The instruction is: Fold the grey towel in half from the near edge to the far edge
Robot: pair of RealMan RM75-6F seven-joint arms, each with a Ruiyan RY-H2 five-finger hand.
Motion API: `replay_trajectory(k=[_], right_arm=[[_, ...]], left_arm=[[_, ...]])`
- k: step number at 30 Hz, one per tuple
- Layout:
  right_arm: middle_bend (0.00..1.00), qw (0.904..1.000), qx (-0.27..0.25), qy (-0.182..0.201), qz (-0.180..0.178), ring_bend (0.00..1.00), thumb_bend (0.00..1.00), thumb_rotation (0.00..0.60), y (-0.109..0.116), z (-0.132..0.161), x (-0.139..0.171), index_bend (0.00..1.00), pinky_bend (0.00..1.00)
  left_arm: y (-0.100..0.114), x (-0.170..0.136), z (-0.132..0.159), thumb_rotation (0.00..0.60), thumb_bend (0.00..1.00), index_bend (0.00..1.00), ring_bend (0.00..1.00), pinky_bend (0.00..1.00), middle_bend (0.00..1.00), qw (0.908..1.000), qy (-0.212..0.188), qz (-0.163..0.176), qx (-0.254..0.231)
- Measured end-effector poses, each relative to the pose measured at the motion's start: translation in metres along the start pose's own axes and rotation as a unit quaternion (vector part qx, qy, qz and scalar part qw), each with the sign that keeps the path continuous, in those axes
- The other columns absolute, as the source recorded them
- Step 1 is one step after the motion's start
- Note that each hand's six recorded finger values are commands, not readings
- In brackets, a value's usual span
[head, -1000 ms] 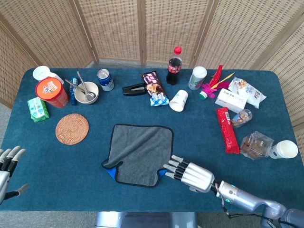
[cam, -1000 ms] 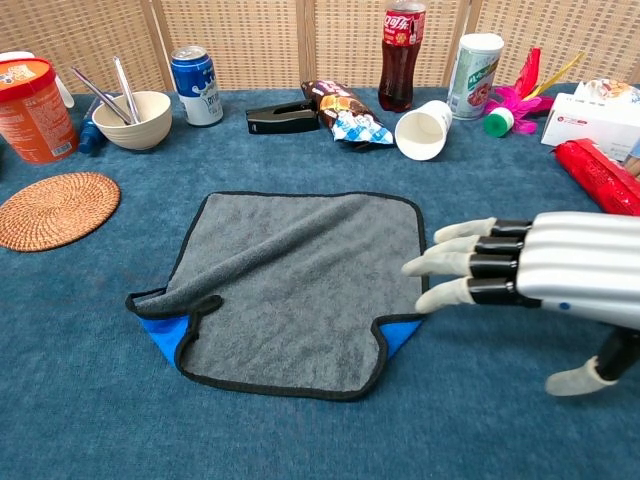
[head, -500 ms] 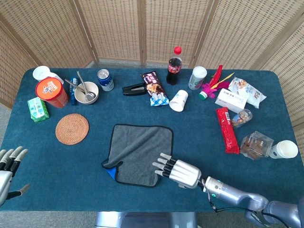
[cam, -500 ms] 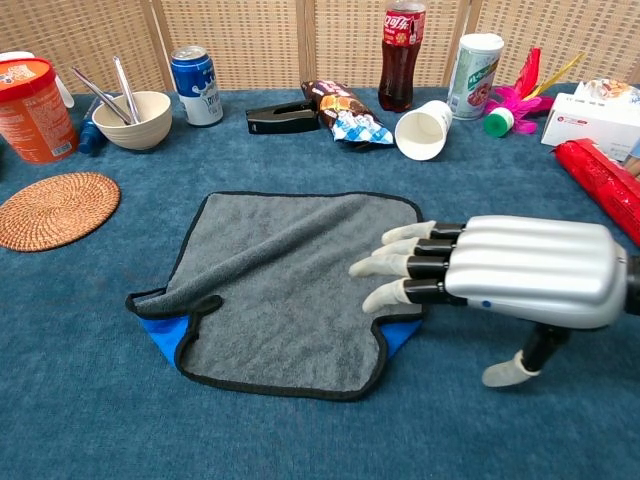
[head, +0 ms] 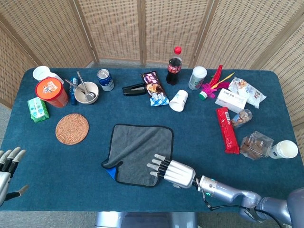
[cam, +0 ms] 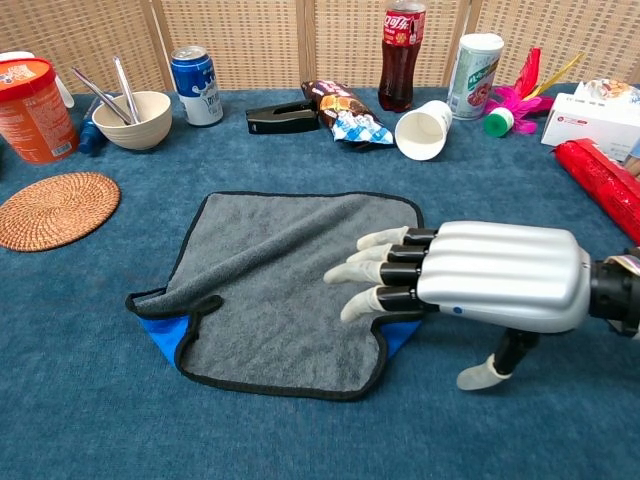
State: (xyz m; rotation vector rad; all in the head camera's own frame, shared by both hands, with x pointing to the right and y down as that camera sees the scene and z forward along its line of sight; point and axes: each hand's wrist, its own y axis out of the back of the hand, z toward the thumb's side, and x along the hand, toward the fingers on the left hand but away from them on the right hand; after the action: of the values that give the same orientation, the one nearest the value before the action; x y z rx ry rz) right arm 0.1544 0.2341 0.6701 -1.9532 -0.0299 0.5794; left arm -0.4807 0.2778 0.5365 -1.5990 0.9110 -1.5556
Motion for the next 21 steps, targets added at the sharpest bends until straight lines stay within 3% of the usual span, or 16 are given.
replay_trajectory(k=[11,21], right_arm=[[0.00,0.9999,0.008,0.001,0.007,0.00,0.00,0.600,-0.004,-0.003,-0.010,0.18,0.00],[0.00,0.9999,0.008,0.006,0.003,0.00,0.00,0.600,-0.002,0.000,-0.016,0.24,0.00]], left_arm=[[0.002,0.000,-0.003,0.600,0.20,0.02,0.00,0.00,0.00,1.0000,0.004,0.002,0.001],[0.003,0.001,-0.004,0.600,0.20,0.02,0.00,0.00,0.00,1.0000,0.005,0.002,0.000]])
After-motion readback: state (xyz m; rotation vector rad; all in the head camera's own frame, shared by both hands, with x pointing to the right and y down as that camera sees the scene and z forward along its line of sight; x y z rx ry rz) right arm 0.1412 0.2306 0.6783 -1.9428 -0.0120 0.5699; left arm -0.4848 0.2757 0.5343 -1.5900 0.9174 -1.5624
